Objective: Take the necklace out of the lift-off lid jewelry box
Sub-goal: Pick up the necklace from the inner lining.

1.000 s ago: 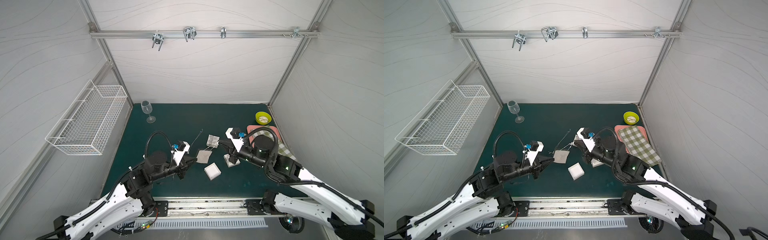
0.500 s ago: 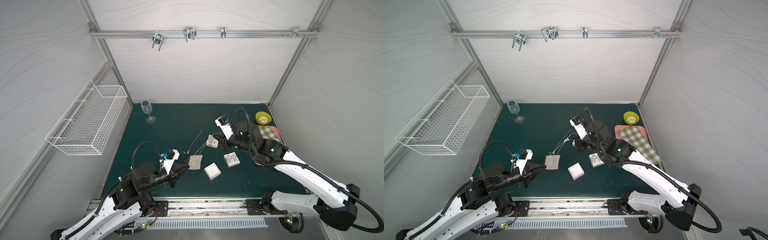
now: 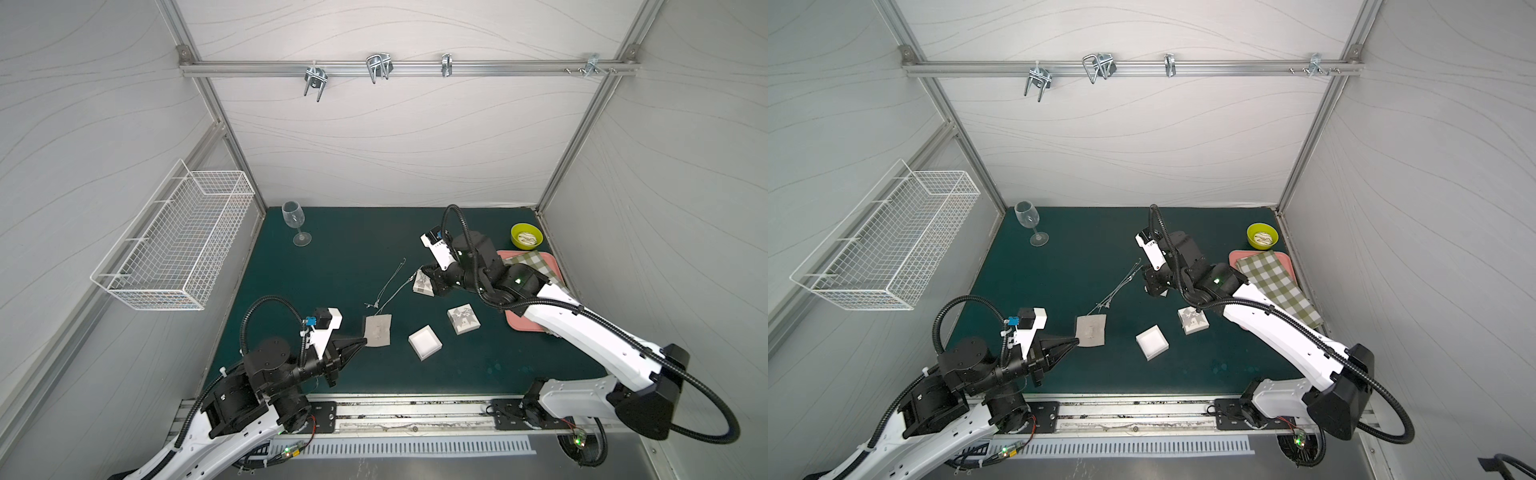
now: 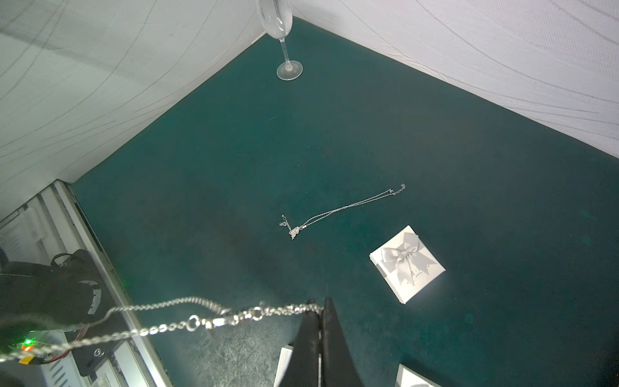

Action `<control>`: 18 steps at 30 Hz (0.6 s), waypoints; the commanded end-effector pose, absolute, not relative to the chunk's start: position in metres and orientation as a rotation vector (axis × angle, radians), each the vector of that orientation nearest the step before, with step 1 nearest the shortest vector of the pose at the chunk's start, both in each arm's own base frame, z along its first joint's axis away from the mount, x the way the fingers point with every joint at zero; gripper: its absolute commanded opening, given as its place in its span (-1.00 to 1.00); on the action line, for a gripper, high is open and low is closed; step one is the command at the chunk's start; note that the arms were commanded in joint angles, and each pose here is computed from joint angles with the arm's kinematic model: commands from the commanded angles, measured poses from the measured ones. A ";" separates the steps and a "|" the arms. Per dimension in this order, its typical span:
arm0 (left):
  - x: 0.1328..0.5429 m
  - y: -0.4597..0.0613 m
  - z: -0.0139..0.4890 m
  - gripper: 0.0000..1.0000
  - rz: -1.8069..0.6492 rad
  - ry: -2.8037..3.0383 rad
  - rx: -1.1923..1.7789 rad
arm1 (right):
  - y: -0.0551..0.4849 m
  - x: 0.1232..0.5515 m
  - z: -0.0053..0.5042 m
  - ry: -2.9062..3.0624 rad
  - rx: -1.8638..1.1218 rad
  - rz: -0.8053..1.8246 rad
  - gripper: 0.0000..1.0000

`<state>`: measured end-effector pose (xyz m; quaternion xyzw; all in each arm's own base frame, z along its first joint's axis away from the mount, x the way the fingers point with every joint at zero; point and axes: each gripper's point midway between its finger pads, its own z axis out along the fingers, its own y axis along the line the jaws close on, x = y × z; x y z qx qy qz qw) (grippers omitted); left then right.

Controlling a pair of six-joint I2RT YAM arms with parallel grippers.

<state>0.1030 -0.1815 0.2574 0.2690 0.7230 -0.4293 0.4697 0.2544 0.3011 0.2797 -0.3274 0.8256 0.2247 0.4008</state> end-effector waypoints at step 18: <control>0.096 -0.182 0.265 -1.00 -1.075 1.789 0.690 | 0.282 0.308 0.294 2.110 -0.771 0.509 -1.00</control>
